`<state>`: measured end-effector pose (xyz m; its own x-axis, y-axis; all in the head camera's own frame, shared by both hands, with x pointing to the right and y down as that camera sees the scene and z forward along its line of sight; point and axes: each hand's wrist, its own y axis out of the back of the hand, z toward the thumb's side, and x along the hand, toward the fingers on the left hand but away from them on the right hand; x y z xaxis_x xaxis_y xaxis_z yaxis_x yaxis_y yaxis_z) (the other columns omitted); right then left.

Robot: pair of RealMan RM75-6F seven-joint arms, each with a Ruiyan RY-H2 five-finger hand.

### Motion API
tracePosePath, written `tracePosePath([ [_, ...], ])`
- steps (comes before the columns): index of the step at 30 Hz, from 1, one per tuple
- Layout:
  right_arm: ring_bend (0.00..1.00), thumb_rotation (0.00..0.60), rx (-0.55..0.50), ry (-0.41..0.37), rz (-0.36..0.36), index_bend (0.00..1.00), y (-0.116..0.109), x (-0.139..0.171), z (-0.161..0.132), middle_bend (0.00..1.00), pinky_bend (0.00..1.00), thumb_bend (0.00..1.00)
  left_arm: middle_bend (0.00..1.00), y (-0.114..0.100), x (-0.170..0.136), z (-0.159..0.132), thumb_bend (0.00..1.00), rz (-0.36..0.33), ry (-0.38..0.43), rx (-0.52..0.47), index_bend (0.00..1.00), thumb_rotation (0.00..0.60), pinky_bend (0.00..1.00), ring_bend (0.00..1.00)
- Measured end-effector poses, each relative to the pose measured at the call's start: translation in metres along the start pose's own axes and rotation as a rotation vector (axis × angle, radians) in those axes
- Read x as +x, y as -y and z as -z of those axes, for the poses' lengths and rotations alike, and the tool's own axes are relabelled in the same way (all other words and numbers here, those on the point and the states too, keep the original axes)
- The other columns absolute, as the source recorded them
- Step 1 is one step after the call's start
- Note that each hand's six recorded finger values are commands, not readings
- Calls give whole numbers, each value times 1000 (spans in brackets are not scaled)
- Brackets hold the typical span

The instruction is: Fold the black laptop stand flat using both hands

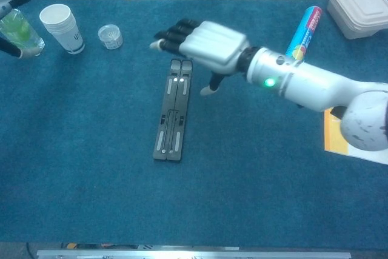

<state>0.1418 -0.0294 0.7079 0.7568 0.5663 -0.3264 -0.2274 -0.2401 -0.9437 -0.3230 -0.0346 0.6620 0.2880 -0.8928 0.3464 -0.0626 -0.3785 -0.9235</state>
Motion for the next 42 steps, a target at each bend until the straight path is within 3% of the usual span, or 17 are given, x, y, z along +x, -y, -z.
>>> tracePosePath([
  [9, 8, 600, -20, 390, 76, 48, -12, 107, 84, 191, 36, 79, 0, -5, -34, 40, 255, -84, -116, 44, 0, 600, 13, 0],
  [15, 10, 600, -34, 610, 80, 73, -11, 182, 115, 201, 36, 84, 0, -5, -56, 55, 254, -116, -171, 84, 0, 600, 13, 0],
  [19, 10, 600, -36, 712, 78, 74, -7, 222, 124, 201, 36, 86, 0, -7, -72, 60, 255, -153, -199, 104, 0, 600, 13, 0],
  [30, 10, 600, -37, 865, 87, 74, 8, 297, 122, 201, 36, 87, 0, 1, -122, 63, 255, -183, -261, 114, 0, 600, 13, 0],
  [42, 10, 600, -30, 877, 126, 74, 4, 310, 122, 201, 36, 87, 0, -2, -134, 67, 254, -168, -288, 88, 0, 600, 12, 0],
])
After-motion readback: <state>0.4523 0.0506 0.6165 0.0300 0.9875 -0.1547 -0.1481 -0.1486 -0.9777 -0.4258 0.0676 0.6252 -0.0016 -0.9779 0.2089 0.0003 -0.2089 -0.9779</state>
